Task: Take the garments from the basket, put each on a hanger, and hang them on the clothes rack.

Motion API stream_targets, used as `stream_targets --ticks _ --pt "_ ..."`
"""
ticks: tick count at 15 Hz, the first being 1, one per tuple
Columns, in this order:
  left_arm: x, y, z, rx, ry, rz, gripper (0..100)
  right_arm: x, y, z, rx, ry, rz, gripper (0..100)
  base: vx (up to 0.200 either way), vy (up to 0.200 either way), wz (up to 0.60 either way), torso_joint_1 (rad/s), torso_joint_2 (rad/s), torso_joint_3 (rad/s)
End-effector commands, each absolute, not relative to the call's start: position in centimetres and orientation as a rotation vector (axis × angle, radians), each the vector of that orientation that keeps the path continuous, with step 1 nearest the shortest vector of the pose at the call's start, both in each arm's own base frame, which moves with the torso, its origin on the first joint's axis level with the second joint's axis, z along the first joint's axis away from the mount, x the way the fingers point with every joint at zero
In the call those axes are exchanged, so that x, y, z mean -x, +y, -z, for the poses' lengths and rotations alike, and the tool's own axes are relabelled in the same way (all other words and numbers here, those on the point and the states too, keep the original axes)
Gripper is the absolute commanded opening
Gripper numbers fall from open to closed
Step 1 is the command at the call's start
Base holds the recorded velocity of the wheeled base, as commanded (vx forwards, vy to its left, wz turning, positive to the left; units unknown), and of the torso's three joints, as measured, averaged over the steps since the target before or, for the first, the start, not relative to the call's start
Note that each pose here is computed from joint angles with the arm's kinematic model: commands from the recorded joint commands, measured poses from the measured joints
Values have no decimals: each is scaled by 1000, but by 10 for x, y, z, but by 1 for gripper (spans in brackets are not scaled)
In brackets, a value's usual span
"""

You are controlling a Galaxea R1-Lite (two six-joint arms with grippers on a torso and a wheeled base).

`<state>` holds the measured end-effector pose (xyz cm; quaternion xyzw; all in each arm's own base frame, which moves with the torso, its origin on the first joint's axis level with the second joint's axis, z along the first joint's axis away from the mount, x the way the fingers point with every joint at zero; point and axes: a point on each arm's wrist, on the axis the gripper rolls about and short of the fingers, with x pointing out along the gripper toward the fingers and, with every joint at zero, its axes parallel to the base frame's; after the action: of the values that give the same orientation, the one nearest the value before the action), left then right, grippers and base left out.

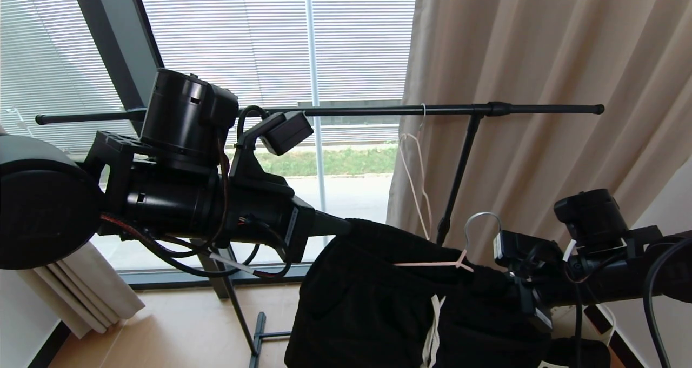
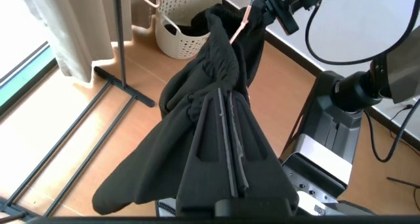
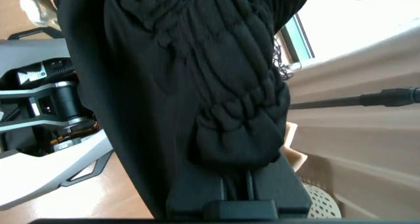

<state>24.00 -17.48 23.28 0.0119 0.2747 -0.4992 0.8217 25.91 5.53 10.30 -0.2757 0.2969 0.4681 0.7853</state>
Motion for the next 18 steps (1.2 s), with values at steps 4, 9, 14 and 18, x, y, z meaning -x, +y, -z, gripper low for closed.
stream_targets --ticks 4,9,14,18 --pt "-244 -164 -224 -17 615 1022 0 -261 48 -107 608 630 -962 0 0 0 0 0 0 0" --pt "-235 -215 -201 -118 674 1046 0 -260 50 -108 602 630 -955 0 0 0 0 0 0 0" --pt "-229 -229 -193 -156 691 1041 0 -262 60 -114 483 662 -925 0 0 0 0 0 0 0" --pt "-230 -241 -187 -190 693 1005 0 -260 77 -125 389 632 -923 0 0 0 0 0 0 0"
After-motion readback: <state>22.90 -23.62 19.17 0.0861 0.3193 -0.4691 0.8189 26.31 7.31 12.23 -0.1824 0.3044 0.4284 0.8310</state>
